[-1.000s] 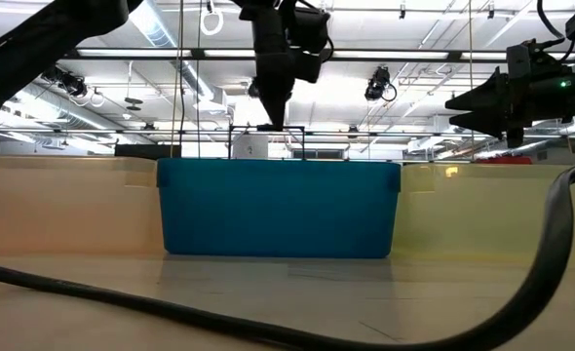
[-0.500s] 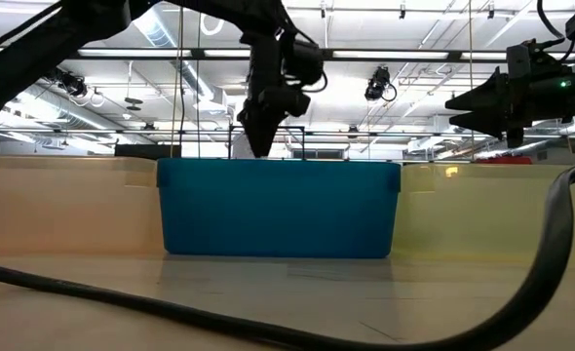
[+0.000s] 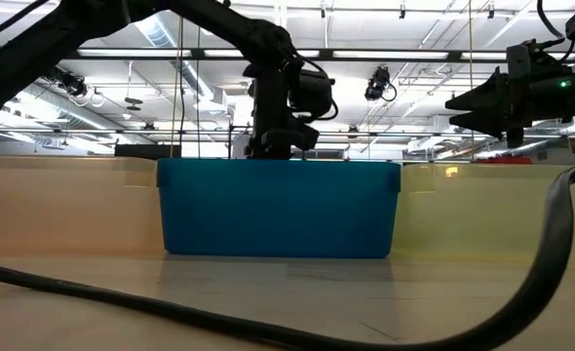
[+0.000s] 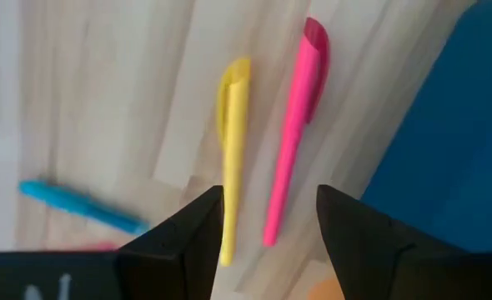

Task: Pick & Place Markers
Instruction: Put the right yellow pen into the blue bin

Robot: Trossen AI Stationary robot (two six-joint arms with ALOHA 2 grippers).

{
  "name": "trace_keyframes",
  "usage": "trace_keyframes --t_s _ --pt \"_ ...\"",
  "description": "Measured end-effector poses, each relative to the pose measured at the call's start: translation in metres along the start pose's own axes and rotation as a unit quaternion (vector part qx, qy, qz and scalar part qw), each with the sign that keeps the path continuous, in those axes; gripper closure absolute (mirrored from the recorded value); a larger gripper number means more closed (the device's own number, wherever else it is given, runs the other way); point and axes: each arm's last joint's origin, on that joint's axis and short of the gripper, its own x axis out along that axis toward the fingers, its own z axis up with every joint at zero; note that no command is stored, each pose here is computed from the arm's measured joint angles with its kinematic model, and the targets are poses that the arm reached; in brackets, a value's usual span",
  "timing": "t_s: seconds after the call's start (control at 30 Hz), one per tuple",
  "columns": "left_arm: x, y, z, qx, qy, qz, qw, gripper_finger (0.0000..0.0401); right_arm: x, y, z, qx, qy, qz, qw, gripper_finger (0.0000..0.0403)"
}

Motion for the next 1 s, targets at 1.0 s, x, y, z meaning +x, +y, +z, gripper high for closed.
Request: trace_keyframes --t_s 1.0 --pt "0.062 0.021 -0.02 0.0 -0.006 -0.018 1.0 0.0206 0.0 0.0 0.0 0.0 0.0 0.0 1.0 0.0188"
